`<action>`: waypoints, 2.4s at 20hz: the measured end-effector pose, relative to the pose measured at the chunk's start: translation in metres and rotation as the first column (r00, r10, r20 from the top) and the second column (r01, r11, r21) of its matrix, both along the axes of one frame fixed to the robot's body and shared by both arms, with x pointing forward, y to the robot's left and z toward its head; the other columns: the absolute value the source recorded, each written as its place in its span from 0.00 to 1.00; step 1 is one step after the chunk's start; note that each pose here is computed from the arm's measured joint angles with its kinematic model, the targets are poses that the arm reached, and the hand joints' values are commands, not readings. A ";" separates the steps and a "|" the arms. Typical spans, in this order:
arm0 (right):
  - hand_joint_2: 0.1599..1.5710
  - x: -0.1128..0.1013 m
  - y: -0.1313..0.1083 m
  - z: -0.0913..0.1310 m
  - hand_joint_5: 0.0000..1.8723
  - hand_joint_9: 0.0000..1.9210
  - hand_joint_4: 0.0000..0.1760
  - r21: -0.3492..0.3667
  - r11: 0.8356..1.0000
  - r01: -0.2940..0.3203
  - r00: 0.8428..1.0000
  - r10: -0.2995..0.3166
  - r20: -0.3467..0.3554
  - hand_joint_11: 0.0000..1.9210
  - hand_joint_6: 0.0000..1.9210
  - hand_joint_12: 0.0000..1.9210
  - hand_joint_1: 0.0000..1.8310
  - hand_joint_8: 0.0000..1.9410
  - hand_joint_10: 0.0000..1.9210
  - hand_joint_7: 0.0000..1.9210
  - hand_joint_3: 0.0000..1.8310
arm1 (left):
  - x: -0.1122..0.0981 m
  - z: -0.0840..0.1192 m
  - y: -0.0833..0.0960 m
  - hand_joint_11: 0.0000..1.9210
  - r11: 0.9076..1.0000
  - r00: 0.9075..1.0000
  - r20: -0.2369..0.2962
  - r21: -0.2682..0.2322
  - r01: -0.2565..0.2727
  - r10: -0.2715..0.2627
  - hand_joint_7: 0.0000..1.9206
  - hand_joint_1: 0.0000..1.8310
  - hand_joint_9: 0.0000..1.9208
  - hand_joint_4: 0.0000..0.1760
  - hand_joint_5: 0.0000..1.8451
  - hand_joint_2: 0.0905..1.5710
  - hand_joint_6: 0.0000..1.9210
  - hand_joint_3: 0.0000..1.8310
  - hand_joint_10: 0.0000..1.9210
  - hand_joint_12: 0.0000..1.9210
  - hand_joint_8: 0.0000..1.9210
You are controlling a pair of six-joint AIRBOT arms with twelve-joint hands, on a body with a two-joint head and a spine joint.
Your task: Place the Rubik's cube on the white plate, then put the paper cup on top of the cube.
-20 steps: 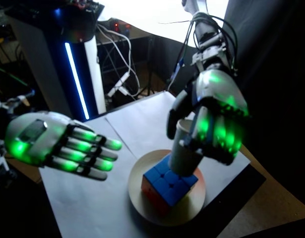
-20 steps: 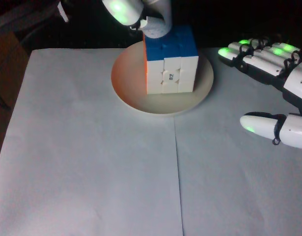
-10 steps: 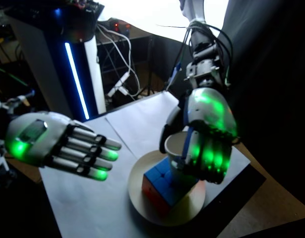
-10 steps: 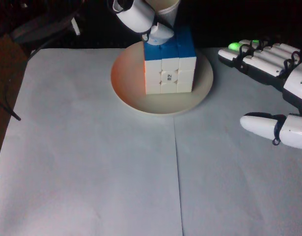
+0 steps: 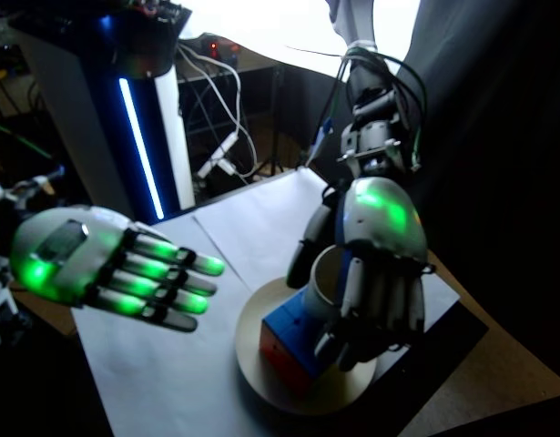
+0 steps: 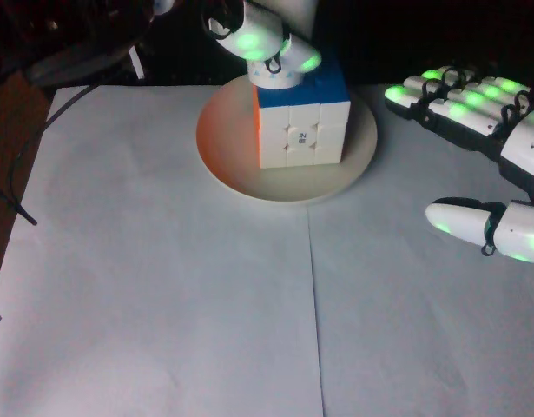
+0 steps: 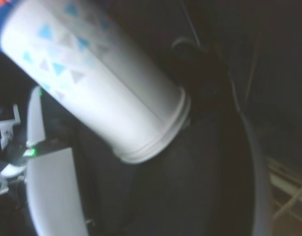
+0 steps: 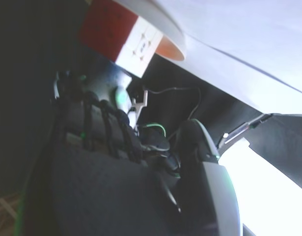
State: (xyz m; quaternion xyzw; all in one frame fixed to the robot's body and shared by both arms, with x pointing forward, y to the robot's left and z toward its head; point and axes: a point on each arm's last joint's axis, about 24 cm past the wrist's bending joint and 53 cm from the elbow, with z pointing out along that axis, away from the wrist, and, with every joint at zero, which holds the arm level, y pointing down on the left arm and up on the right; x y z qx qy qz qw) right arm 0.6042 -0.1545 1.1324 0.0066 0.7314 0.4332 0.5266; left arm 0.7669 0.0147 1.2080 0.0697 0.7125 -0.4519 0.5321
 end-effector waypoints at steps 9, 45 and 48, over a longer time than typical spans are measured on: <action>0.82 0.000 -0.002 -0.002 0.00 0.02 0.02 0.000 1.000 0.006 1.000 -0.006 -0.005 0.00 0.00 0.15 0.22 0.00 0.01 0.00 0.00 | -0.003 0.012 0.012 0.00 0.999 1.000 0.015 -0.037 0.007 -0.006 0.02 0.40 0.00 0.96 0.05 0.66 0.02 0.00 0.09 0.63 0.00; 0.79 -0.011 -0.012 0.042 0.00 0.00 0.73 -0.010 1.000 0.015 0.991 -0.014 0.131 0.00 0.00 0.00 0.09 0.00 0.00 0.00 0.00 | -0.126 0.085 0.116 0.00 0.985 0.940 0.339 -0.144 0.091 -0.038 0.00 0.25 0.00 0.47 0.00 0.81 0.00 0.01 0.00 0.00 0.00; 0.78 -0.010 -0.014 0.043 0.00 0.00 0.86 -0.030 0.999 0.022 0.989 -0.017 0.144 0.00 0.00 0.00 0.08 0.00 0.00 0.00 0.00 | -0.124 0.065 0.130 0.02 0.994 0.954 0.301 -0.104 0.030 0.003 0.00 0.23 0.00 0.21 0.00 0.82 0.00 0.00 0.00 0.01 0.00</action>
